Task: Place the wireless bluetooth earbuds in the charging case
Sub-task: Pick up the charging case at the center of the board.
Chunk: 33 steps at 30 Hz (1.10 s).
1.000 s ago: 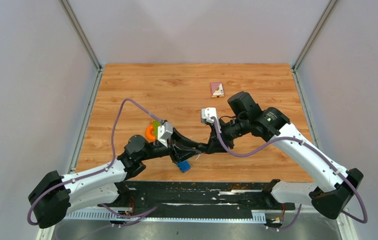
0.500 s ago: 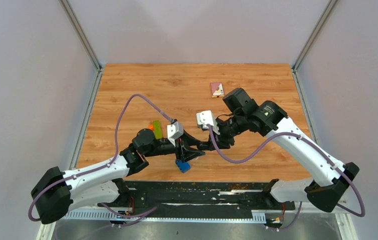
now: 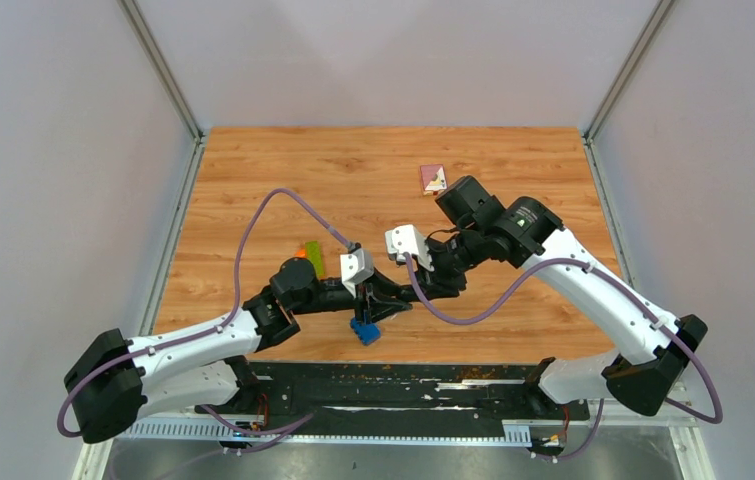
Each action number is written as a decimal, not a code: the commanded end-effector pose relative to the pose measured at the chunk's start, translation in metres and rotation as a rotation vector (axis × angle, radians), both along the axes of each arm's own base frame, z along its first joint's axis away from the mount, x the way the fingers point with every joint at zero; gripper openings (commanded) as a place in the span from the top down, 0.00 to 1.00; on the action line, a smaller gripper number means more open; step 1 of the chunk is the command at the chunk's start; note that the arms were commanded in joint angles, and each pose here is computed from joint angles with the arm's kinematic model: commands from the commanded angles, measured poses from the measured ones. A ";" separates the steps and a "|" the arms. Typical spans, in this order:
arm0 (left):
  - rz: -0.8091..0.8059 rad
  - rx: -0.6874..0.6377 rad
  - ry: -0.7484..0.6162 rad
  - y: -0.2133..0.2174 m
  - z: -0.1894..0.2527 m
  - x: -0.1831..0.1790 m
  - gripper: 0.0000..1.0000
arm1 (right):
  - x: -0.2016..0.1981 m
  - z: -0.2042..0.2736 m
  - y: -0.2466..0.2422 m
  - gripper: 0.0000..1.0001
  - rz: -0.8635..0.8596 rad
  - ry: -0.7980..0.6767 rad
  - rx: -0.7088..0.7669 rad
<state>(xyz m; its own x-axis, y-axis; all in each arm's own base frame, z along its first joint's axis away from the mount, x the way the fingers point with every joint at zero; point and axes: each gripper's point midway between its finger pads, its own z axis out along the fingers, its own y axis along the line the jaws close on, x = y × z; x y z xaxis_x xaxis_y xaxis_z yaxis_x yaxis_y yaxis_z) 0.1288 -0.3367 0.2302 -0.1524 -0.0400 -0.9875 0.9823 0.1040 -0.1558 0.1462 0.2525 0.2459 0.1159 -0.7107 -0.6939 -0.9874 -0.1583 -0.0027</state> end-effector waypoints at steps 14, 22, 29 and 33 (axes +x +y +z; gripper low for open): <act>0.024 -0.059 -0.092 -0.002 0.014 0.005 1.00 | -0.007 0.013 0.010 0.57 -0.036 0.064 0.051; 0.001 -0.076 -0.124 0.001 0.008 -0.001 1.00 | -0.007 0.016 0.015 0.45 -0.085 0.140 0.069; -0.004 -0.107 -0.138 0.003 0.013 -0.004 1.00 | 0.000 0.017 0.016 0.42 -0.103 0.172 0.071; -0.019 -0.119 -0.139 0.003 0.016 -0.008 1.00 | 0.000 0.012 0.015 0.41 -0.105 0.165 0.060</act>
